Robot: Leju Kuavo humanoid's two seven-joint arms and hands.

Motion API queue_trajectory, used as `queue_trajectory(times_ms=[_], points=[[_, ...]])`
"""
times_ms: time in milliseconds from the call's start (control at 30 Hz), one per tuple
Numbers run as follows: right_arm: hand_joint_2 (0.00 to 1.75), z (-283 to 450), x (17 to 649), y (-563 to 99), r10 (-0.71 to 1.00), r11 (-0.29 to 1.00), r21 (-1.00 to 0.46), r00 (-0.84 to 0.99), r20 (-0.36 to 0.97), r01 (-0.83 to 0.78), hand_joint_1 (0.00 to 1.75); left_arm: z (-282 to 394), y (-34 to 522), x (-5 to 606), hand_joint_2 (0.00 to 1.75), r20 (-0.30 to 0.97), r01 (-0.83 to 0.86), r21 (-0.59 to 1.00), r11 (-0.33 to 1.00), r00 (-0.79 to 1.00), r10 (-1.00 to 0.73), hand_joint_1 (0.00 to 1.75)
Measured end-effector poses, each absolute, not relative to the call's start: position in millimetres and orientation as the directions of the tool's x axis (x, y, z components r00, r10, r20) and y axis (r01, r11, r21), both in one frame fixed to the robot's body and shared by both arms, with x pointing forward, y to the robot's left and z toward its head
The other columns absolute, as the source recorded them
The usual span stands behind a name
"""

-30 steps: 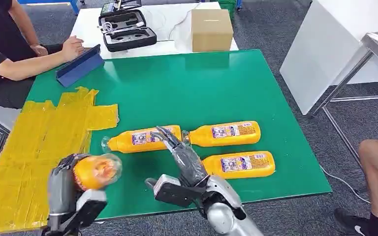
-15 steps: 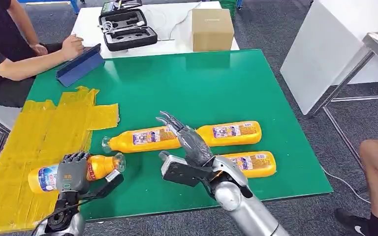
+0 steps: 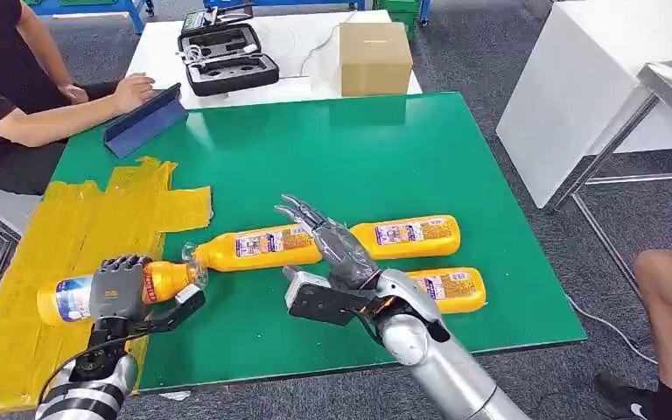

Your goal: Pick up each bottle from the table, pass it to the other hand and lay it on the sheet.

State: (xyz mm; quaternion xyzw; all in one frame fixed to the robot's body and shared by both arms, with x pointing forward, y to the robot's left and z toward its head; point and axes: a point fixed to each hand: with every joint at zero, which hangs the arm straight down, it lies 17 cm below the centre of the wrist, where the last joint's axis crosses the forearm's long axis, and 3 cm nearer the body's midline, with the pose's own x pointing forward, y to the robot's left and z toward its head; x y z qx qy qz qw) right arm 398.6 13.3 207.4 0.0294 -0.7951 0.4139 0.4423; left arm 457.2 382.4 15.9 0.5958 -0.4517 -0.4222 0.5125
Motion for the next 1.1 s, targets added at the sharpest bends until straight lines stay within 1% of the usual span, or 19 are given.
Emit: queue_trajectory(times_ms=[33, 100, 233, 367, 500, 667, 767, 867, 1000, 1100], points=[[1.75, 206, 399, 14, 0.324, 0.652, -0.636, -0.605, 0.727, -0.414, 0.0, 14, 384, 459, 1.75, -0.051, -0.094, 0.993, -0.076, 0.24, -0.969, 0.0], [1.75, 200, 405, 16, 0.355, 0.631, -0.654, -0.595, 0.721, -0.417, 0.0, 10, 382, 465, 1.75, -0.072, -0.056, 0.995, -0.085, 0.214, -0.974, 0.0], [1.75, 178, 435, 20, 0.462, 0.568, -0.707, -0.549, 0.697, -0.42, 0.0, -1, 371, 484, 1.75, -0.099, 0.065, 0.994, -0.093, 0.098, -0.99, 0.0], [1.75, 162, 467, 20, 0.531, 0.535, -0.729, -0.502, 0.683, -0.426, 0.0, -6, 363, 494, 1.75, -0.127, 0.14, 0.982, -0.127, -0.008, -0.992, 0.0], [1.75, 156, 487, 16, 0.567, 0.521, -0.738, -0.472, 0.674, -0.429, 0.0, -4, 364, 497, 1.75, -0.154, 0.148, 0.976, -0.161, -0.053, -0.987, 0.0], [1.75, 149, 493, 15, 0.583, 0.516, -0.737, -0.45, 0.676, -0.438, 0.0, -3, 365, 497, 1.75, -0.17, 0.149, 0.972, -0.18, -0.074, -0.983, 0.0], [1.75, 144, 496, 15, 0.597, 0.505, -0.741, -0.44, 0.671, -0.443, 0.0, -8, 363, 496, 1.75, -0.176, 0.179, 0.963, -0.2, -0.143, -0.974, 0.0], [1.75, 137, 504, 12, 0.629, 0.482, -0.756, -0.425, 0.651, -0.443, 0.0, -11, 371, 492, 1.75, -0.137, 0.24, 0.953, -0.183, -0.199, -0.97, 0.0], [1.75, 123, 518, 0, 0.688, 0.452, -0.776, -0.382, 0.617, -0.44, 0.0, -11, 381, 482, 1.75, -0.012, 0.34, 0.935, -0.098, -0.247, -0.969, 0.0], [1.75, 112, 525, -7, 0.72, 0.434, -0.781, -0.348, 0.6, -0.45, 0.0, -3, 376, 477, 1.75, 0.077, 0.391, 0.919, -0.044, -0.288, -0.954, 0.0]])
